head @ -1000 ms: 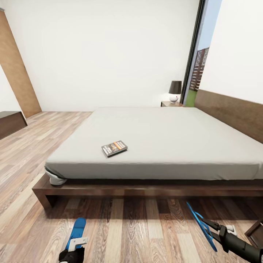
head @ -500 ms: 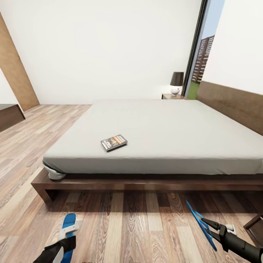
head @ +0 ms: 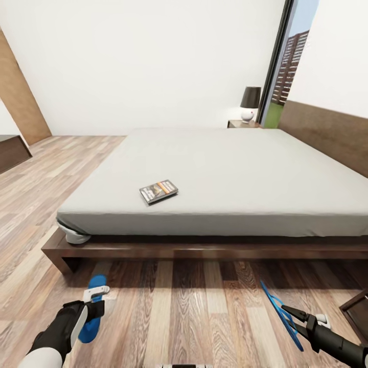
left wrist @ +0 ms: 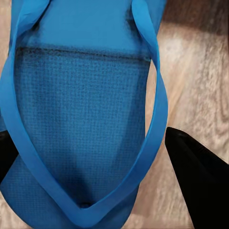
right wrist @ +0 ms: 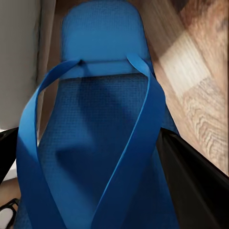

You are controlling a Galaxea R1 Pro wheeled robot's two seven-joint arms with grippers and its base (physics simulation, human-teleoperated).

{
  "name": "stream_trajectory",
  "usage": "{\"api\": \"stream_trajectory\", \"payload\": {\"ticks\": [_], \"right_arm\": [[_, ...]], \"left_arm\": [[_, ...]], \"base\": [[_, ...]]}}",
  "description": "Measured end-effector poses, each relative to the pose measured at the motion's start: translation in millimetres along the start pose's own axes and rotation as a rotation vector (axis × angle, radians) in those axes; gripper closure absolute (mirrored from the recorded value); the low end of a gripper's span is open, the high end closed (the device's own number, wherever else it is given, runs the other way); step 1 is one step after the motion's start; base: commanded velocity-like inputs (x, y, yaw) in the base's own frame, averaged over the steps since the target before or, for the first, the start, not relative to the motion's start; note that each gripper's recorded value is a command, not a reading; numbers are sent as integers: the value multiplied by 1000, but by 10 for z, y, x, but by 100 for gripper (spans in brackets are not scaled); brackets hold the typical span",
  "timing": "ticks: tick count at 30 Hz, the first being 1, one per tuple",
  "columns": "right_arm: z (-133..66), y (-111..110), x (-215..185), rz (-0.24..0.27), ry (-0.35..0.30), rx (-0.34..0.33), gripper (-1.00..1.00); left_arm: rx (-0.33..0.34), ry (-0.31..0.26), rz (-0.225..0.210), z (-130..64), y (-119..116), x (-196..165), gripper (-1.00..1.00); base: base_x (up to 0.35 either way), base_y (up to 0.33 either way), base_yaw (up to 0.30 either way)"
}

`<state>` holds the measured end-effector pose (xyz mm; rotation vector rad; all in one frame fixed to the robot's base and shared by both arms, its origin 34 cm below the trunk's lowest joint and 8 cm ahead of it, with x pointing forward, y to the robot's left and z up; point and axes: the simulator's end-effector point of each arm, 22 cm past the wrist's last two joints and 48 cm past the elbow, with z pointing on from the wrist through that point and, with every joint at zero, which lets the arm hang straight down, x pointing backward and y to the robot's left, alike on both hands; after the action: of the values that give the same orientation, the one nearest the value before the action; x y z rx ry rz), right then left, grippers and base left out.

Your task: In the bedroom, move the book from the bed onto either nightstand, and place the two sandals side by side next to the bed.

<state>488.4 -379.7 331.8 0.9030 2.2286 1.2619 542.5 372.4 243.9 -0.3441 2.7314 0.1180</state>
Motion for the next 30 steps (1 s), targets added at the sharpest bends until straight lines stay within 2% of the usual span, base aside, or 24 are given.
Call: {"api": "stream_trajectory", "payload": {"ticks": [3, 6, 8, 21, 23, 27, 30], "right_arm": [[12, -56, 19, 8, 5, 9, 100], [24, -111, 37, 15, 9, 19, 100], [32, -146, 50, 20, 13, 25, 100], [83, -379, 141, 51, 33, 64, 100], [89, -414, 153, 56, 36, 70, 100], [101, -484, 182, 66, 43, 82, 100], [109, -536, 204, 73, 47, 91, 100]], "left_arm": [[2, -6, 21, 43, -31, 9, 100], [3, -99, 35, 86, -54, -150, 100], [3, -132, 38, 112, -55, -191, 100], [-10, -94, 48, 307, -31, 25, 100], [-9, -77, 46, 339, -32, 86, 100], [-3, 85, 40, 385, -28, 466, 100], [-5, 132, 38, 409, -13, 585, 100]], "base": [[0, 0, 0], [0, 0, 0], [0, 0, 0], [0, 0, 0], [0, 0, 0], [0, 0, 0], [0, 0, 0]]}}
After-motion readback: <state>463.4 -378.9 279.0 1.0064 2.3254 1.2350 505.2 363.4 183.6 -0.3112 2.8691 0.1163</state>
